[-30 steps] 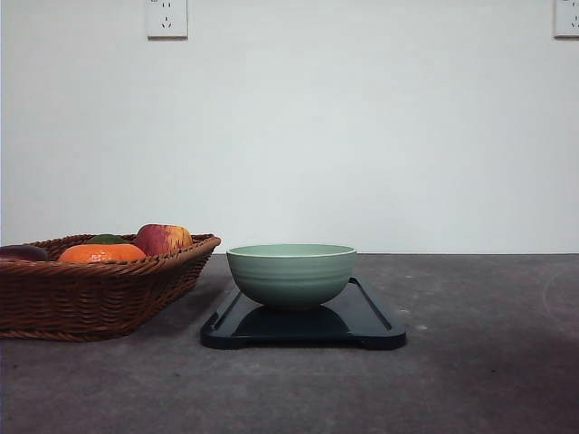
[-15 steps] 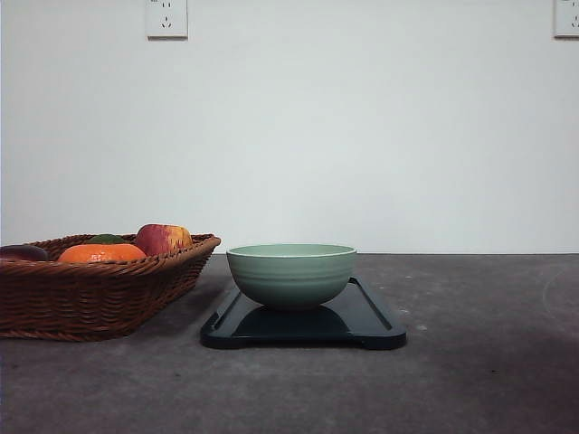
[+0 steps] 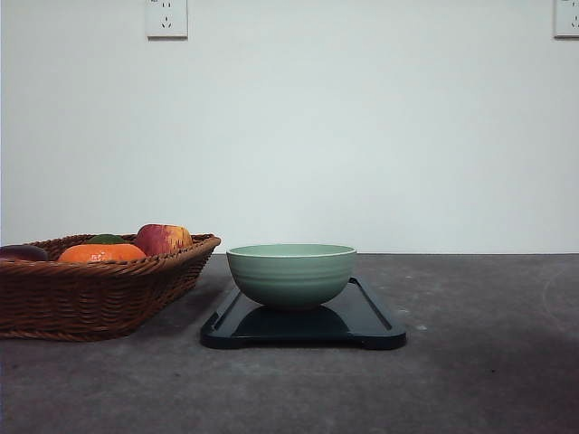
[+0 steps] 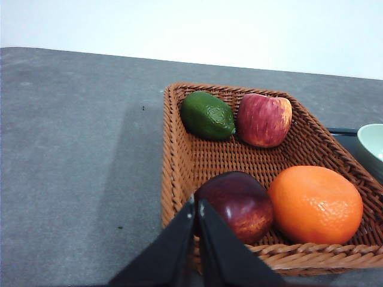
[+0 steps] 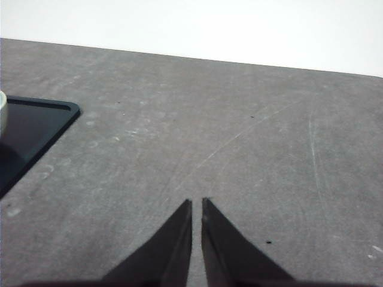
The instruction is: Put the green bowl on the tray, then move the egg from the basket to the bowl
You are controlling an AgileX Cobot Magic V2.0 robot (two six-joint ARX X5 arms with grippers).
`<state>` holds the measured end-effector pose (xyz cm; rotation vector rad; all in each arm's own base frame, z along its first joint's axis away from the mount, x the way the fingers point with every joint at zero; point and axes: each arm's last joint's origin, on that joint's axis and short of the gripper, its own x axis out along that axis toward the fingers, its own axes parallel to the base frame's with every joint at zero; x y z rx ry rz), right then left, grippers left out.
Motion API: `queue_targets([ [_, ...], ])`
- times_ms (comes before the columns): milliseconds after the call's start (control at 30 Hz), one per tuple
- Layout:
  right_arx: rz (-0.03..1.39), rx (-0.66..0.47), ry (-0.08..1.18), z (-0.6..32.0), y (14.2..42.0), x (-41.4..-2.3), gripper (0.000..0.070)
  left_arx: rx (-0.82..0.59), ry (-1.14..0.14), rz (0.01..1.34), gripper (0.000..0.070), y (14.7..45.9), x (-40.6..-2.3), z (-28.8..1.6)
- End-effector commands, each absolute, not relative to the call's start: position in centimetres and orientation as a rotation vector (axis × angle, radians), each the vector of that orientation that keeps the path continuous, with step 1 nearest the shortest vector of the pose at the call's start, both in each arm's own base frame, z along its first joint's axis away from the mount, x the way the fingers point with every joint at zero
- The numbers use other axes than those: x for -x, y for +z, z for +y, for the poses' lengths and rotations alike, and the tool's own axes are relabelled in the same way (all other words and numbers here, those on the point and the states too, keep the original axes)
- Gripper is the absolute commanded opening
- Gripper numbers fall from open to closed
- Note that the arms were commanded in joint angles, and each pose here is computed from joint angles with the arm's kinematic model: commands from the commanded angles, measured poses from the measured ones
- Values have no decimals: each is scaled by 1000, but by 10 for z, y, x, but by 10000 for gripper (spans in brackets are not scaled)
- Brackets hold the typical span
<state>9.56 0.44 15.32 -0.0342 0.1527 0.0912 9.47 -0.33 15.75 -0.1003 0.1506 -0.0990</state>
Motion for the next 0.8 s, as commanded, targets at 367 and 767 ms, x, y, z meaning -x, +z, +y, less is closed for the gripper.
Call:
queue_targets([
  [367, 149, 24, 94, 5, 152, -96, 23, 89, -98, 155, 0, 152, -96, -3],
  [767, 148, 24, 94, 5, 152, -96, 23, 90, -98, 155, 0, 152, -96, -3],
])
